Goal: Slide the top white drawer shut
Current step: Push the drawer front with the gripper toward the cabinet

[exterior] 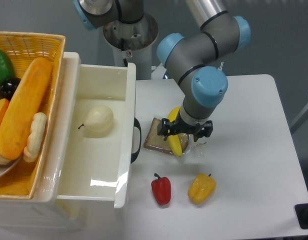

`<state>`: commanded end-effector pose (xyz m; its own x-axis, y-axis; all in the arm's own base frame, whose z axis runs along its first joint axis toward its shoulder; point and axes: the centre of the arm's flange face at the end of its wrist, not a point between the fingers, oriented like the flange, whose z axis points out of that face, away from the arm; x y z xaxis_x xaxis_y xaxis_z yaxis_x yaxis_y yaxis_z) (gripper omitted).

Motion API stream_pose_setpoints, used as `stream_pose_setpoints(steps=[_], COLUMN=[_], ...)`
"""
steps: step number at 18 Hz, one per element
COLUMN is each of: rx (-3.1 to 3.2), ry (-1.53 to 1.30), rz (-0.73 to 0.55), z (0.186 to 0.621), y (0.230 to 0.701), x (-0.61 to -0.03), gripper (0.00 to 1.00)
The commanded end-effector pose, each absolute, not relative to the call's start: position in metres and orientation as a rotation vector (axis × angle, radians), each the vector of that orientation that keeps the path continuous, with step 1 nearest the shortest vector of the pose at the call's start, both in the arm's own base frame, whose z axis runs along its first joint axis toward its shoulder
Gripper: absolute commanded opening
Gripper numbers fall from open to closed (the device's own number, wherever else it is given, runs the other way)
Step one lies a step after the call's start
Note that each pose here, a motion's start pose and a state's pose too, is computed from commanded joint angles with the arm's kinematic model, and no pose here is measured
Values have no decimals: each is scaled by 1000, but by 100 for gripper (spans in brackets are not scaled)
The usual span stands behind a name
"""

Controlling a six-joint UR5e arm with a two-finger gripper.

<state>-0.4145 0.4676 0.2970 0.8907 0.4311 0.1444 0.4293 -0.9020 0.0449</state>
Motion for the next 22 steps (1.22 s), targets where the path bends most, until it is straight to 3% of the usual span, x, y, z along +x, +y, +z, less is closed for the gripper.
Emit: stream_pose_setpoints(steps=[22], rx=[3111], ry=[613], rz=[318], z=[315], y=[499], x=[-373], gripper=[100])
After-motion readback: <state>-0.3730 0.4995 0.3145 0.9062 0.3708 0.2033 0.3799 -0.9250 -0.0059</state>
